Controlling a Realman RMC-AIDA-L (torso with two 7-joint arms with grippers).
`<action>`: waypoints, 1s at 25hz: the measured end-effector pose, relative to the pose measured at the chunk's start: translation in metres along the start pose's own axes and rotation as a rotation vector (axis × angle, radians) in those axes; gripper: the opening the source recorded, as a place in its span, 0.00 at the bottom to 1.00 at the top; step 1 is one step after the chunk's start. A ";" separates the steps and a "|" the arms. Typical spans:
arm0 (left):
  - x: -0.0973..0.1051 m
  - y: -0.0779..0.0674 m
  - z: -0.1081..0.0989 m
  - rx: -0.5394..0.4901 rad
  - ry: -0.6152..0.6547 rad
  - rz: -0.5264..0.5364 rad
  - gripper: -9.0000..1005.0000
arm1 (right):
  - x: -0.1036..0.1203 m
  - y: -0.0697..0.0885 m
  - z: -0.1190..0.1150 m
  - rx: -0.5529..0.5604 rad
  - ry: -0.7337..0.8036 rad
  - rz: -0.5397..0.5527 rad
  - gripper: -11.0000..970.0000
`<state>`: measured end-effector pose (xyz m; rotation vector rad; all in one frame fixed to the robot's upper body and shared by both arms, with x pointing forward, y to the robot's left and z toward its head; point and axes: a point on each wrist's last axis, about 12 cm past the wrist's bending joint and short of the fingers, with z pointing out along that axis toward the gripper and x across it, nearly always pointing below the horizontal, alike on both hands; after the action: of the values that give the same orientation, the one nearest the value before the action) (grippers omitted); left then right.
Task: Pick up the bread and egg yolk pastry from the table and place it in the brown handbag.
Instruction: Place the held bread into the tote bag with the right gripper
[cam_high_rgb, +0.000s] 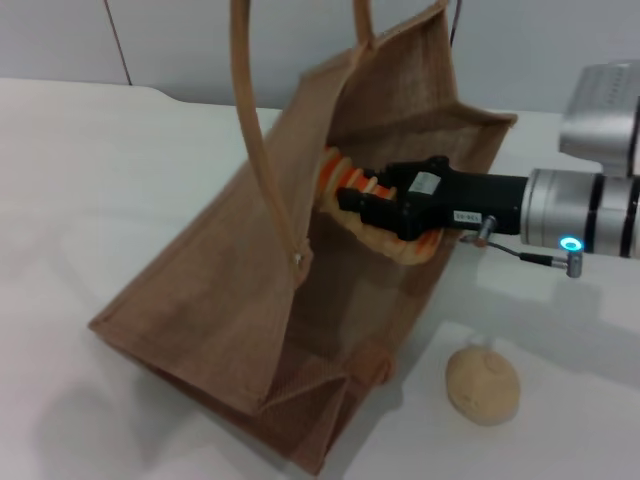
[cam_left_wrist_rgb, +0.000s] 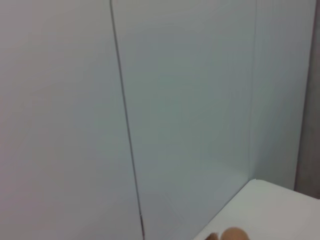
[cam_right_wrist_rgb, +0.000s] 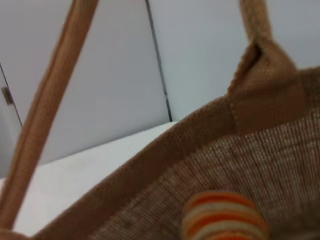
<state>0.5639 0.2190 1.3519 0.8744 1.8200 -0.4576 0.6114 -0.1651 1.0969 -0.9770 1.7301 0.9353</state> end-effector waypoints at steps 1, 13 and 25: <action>0.000 -0.001 0.001 0.003 -0.001 0.001 0.12 | -0.001 -0.001 0.001 0.009 0.006 -0.008 0.36; -0.001 -0.010 0.011 0.063 0.004 0.008 0.12 | -0.025 -0.008 0.001 0.053 -0.064 -0.042 0.36; -0.007 -0.028 0.029 0.124 -0.005 0.051 0.12 | -0.028 -0.007 0.001 0.065 -0.078 -0.047 0.34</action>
<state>0.5631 0.1791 1.3446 1.0011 1.7752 -0.5443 0.6258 -0.1608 1.1220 -0.9236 1.6555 0.8706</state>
